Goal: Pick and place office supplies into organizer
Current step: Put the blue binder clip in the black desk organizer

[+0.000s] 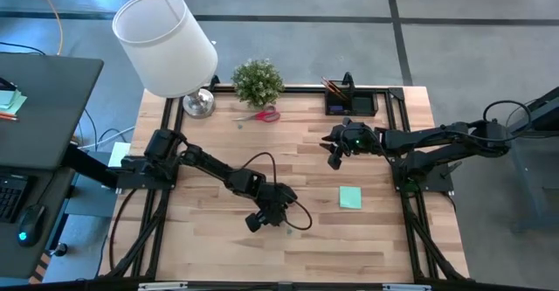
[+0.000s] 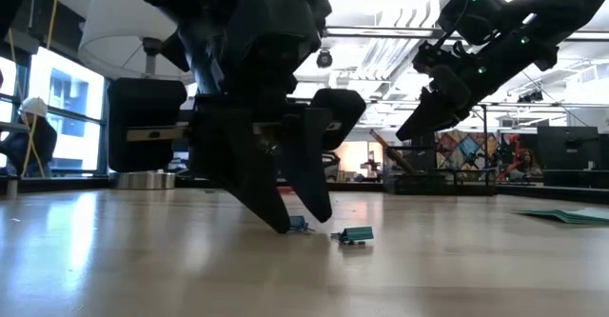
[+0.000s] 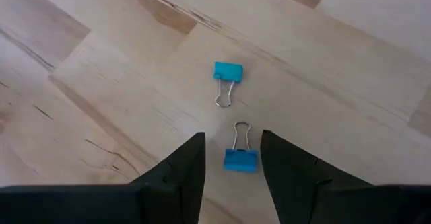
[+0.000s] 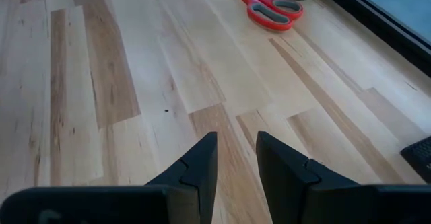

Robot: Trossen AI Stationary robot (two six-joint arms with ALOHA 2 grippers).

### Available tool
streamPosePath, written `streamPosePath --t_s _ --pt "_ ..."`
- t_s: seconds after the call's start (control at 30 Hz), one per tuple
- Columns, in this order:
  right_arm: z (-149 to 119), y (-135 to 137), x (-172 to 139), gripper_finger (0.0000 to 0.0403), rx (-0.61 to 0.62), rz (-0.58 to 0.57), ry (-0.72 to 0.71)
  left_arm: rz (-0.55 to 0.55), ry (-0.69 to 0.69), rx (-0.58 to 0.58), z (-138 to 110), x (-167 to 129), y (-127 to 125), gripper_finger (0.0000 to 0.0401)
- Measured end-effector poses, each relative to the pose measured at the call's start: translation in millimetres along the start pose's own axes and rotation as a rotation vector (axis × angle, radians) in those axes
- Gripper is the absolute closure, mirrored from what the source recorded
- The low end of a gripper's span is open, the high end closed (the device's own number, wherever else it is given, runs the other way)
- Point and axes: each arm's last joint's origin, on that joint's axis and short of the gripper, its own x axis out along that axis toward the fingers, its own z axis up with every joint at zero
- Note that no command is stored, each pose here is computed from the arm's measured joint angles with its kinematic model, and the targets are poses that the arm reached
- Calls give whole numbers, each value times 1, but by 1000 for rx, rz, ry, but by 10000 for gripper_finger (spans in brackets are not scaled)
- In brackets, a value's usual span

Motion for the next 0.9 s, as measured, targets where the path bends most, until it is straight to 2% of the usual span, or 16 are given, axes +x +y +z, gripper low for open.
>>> streamPosePath --t_s 0.2,0.5,0.7,0.9 --pt "0 0 0 307 0 0 0 -7 8 0 -1 0 -1 289" --pt "0 0 0 307 1 -3 0 -31 -4 0 0 0 -2 392" --pt "0 1 0 307 19 22 3 0 18 -3 -1 -1 -1 384" --pt "-1 5 -1 307 33 189 25 83 61 -13 2 -9 2 399"
